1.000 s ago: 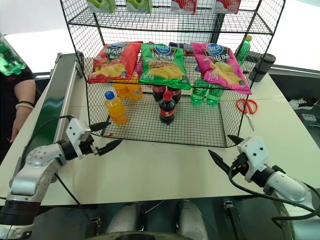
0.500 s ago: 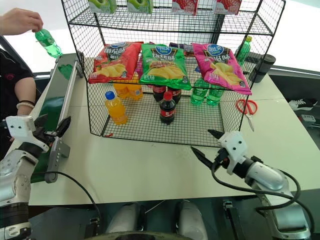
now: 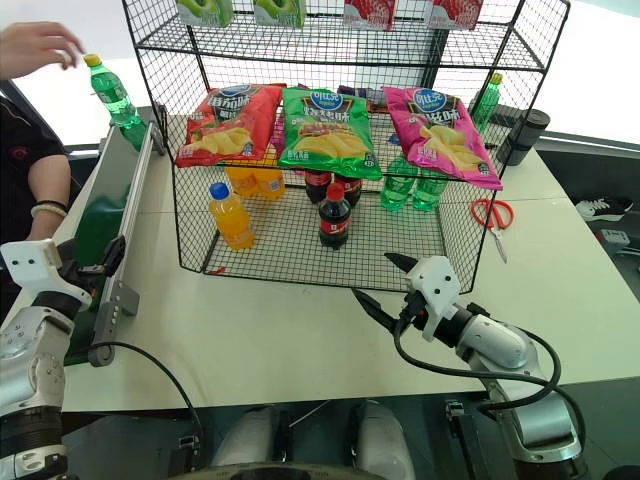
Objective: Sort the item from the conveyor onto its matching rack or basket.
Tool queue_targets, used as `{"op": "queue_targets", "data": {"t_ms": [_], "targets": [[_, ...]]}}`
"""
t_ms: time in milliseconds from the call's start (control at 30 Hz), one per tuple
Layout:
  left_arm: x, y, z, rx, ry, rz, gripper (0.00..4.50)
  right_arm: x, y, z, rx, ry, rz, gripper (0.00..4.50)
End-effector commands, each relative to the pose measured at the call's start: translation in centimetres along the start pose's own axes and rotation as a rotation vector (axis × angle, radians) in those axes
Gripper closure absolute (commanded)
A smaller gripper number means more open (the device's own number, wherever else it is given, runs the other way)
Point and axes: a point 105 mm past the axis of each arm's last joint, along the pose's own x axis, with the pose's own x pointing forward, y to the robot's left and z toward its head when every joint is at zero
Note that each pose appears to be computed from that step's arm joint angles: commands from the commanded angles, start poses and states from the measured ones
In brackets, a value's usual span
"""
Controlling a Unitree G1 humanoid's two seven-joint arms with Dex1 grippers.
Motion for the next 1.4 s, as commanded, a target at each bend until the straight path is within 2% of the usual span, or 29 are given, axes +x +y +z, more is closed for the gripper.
{"op": "queue_targets", "data": {"t_ms": [33,700,1400], "targets": [[-0.1,1.0,1.0,0.02,-0.039,0.039,0.0,-0.1,0.0,0.6,-0.018,-0.034,-0.016,0.03],[-1.2,2.7,-0.3,0.007,-0.011,0.144,0.0,0.1,0.3,0.1,0.028,-0.021,0.017,0.03],[-0.9,3.0,-0.3,-0.014,-0.029,0.152,0.0,0.3,0.5,0.0,0.018,-0.012,0.013,0.03]]}}
